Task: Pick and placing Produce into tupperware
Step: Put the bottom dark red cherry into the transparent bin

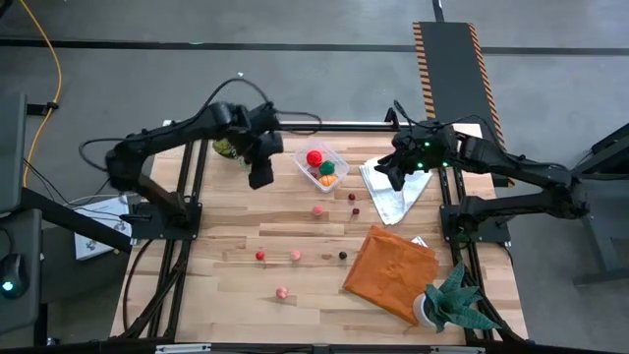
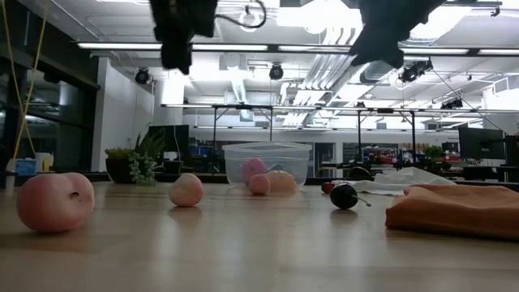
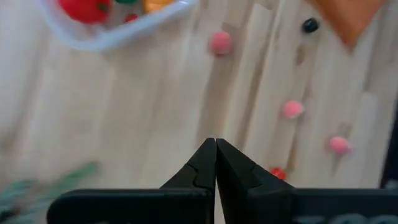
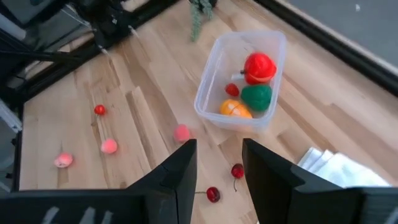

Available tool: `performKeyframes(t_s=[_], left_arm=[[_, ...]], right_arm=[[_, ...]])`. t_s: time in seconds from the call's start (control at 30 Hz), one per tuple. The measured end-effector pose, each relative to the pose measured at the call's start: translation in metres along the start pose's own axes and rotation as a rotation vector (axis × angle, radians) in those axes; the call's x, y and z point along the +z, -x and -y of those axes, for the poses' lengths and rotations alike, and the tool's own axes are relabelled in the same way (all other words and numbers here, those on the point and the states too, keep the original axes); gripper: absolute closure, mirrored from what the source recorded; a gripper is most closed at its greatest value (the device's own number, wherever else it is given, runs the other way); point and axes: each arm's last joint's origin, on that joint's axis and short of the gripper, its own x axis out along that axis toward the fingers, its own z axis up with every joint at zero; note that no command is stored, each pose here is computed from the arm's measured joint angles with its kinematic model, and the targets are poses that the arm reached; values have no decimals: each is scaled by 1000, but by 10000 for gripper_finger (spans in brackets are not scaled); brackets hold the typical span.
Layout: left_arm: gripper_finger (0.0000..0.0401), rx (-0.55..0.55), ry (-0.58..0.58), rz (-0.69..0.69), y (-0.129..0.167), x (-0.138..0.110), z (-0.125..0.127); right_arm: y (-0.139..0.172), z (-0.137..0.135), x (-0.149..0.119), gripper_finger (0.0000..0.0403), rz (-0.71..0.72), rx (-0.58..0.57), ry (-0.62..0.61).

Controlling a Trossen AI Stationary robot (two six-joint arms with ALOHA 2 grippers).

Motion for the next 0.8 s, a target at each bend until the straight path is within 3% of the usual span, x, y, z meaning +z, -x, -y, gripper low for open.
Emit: performKeyframes(t_s=[0.17,0.37,0.43,0.63,0.8], left_arm=[[401,-129,133,104,-31,-40,-2],[401,-207,245,183,-44,-74,-1],[401,-224,253,218,-42,-78,2],[401,-254,222,332,-35,-74,8],[401,-263,203,346,-37,-71,13]], right_arm=[[-29,-2,1,302,-70,34,18],[-64,-9,-2,385,-141,73,18],[-71,-11,-4,397,-168,116,4],[-81,-19,-11,372,-234,135,-74],[-83,-28,-18,371,-281,129,-173]])
